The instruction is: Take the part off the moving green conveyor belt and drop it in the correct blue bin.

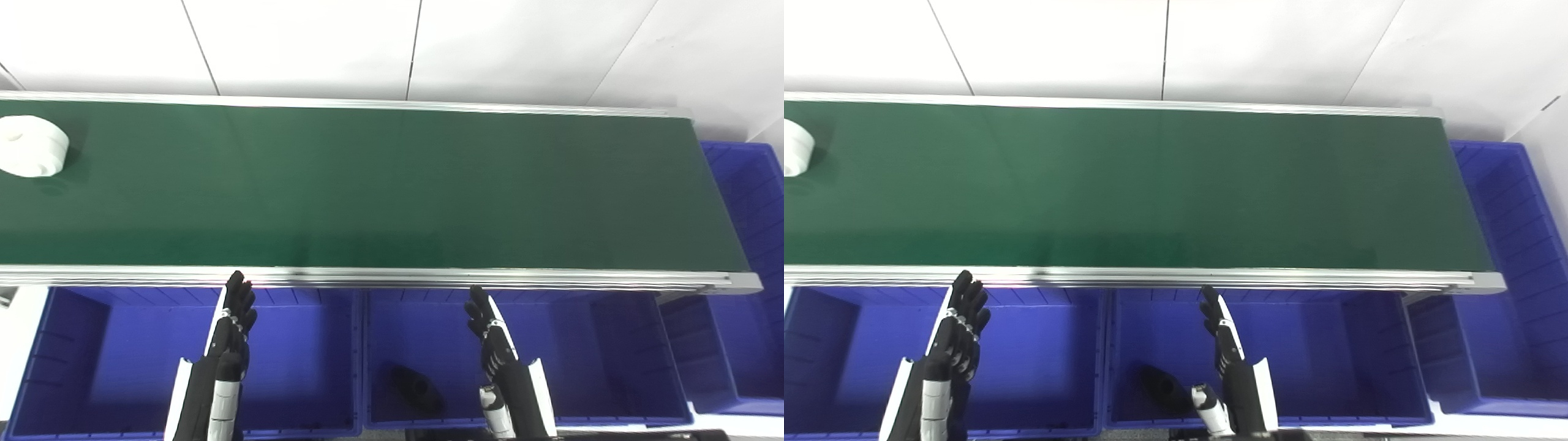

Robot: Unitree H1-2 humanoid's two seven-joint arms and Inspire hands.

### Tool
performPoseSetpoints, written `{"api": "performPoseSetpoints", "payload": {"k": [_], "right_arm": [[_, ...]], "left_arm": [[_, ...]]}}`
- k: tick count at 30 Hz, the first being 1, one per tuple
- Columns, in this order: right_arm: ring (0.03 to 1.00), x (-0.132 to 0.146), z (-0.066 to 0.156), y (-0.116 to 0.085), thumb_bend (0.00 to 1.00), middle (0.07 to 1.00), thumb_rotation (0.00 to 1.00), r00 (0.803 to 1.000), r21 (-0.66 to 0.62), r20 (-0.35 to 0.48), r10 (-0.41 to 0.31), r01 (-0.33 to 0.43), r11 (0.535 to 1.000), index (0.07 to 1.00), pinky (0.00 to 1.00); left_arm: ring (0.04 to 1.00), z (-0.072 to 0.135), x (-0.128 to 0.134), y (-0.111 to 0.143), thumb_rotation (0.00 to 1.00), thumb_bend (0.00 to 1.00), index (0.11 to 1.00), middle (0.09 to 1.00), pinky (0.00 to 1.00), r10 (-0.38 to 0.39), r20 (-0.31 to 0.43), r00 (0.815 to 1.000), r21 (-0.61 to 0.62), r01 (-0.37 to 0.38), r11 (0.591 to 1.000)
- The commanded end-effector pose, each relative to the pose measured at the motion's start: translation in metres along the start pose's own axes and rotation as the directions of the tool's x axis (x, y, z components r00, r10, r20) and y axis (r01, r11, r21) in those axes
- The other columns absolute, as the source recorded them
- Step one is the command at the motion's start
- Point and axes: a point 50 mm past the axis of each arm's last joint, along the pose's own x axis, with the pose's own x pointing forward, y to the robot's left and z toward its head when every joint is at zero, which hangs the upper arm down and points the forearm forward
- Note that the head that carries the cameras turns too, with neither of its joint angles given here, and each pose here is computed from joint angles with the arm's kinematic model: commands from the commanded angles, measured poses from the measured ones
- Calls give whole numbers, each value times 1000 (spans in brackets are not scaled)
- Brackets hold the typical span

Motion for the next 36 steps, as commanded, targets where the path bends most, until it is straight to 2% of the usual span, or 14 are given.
{"api": "performPoseSetpoints", "payload": {"k": [1,13,36], "right_arm": [[955,16,12,41,921,971,1000,998,90,58,0,-6,996,962,952],[955,17,12,40,930,971,1000,998,91,61,-4,-1,996,961,949],[958,17,8,38,905,976,1000,998,87,55,2,-7,996,964,955]], "left_arm": [[1000,8,-2,-1,1000,677,1000,1000,1000,-1,32,999,5,1,1000],[1000,7,-1,-1,991,702,1000,1000,1000,-11,24,1000,-5,11,1000],[1000,4,1,-2,1000,670,1000,1000,1000,-26,40,999,28,25,999]]}}
